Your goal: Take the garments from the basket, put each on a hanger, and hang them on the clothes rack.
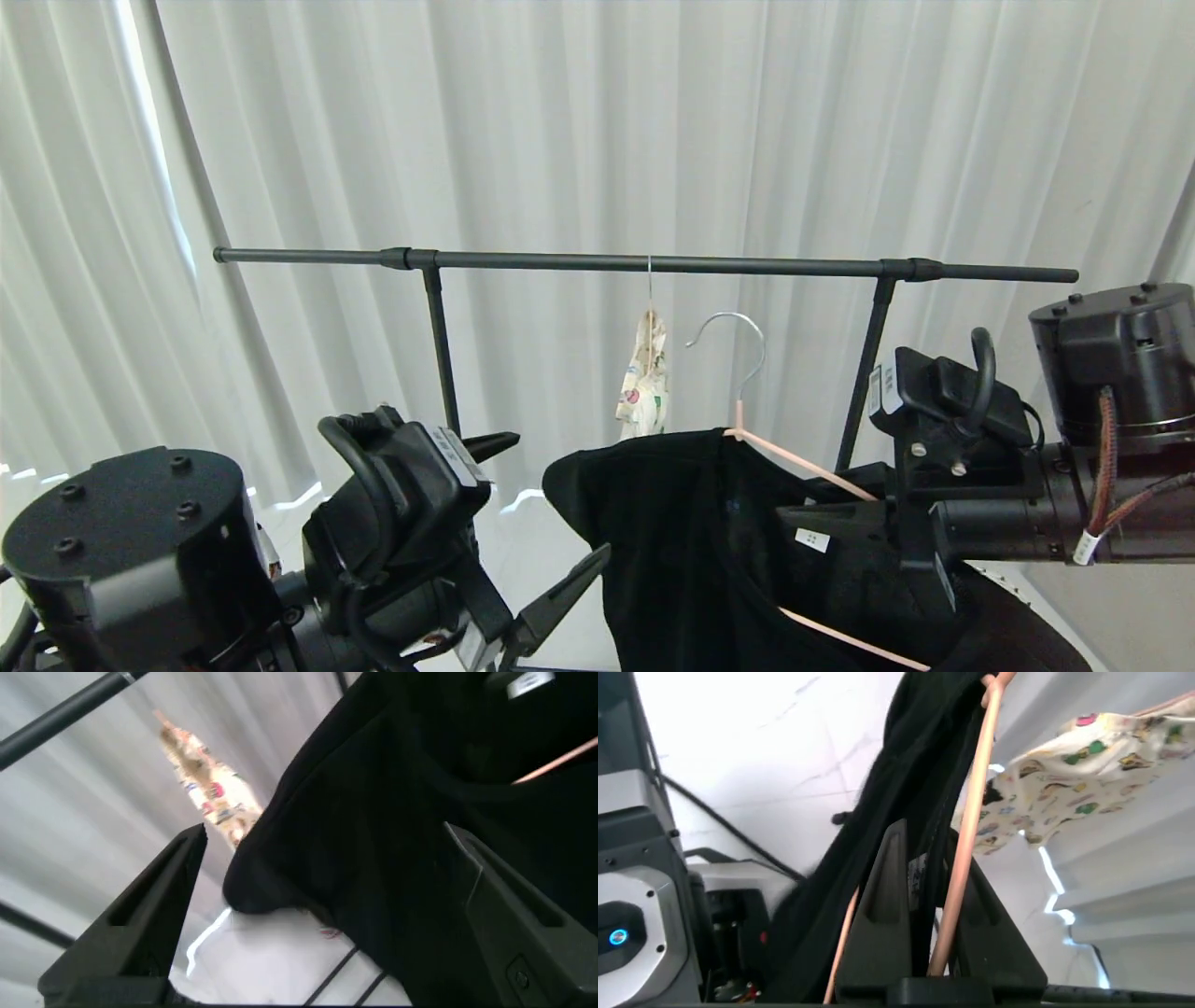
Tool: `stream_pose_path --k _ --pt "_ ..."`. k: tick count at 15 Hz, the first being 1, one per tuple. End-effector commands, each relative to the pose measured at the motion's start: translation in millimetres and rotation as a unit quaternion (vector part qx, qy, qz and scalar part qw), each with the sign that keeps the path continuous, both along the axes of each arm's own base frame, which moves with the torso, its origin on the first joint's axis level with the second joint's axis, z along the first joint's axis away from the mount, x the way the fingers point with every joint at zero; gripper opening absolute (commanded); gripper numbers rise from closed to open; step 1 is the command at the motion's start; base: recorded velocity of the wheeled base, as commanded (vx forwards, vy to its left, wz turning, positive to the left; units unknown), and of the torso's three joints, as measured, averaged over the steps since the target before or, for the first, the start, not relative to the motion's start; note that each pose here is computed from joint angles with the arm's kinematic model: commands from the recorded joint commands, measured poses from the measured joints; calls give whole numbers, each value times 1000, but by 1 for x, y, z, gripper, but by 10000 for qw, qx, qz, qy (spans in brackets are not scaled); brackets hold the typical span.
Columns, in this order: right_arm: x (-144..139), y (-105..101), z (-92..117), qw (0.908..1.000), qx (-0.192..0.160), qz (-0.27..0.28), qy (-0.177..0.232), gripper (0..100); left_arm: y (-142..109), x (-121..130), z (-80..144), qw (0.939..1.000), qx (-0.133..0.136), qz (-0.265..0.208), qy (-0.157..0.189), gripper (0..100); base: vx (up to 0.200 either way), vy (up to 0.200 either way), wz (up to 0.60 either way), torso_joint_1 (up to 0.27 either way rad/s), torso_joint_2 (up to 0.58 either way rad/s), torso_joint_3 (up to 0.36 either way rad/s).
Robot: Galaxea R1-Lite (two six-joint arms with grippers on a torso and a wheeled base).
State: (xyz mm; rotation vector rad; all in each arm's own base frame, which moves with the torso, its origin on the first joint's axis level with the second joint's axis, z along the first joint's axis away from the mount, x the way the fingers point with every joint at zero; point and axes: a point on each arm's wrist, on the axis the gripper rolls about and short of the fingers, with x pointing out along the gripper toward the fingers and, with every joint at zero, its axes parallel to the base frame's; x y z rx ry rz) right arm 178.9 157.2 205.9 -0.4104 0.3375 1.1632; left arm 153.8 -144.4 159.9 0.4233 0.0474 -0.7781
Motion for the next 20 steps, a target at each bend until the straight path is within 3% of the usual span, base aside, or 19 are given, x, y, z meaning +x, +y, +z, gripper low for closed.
stream_pose_path --k 1,5,9,12,20 --pt "1 -8 4 9998 62 -148 -73 0 7 7 -1 9997 -11 250 28 100 0 0 0 0 0 0" --pt "-2 -16 13 9994 198 -206 -220 0 33 24 -27 9936 338 968 472 100 0 0 0 0 0 0" --pt "-16 -20 20 9964 374 50 -762 0 38 31 -52 9867 643 1141 959 100 0 0 0 0 0 0" --pt "-40 -22 21 9941 441 377 -913 0 37 44 -57 9815 375 1380 1274 100 0 0 0 0 0 0" --pt "-55 -25 22 9906 463 655 -1106 0 42 51 -58 9789 347 1560 1274 100 0 0 0 0 0 0"
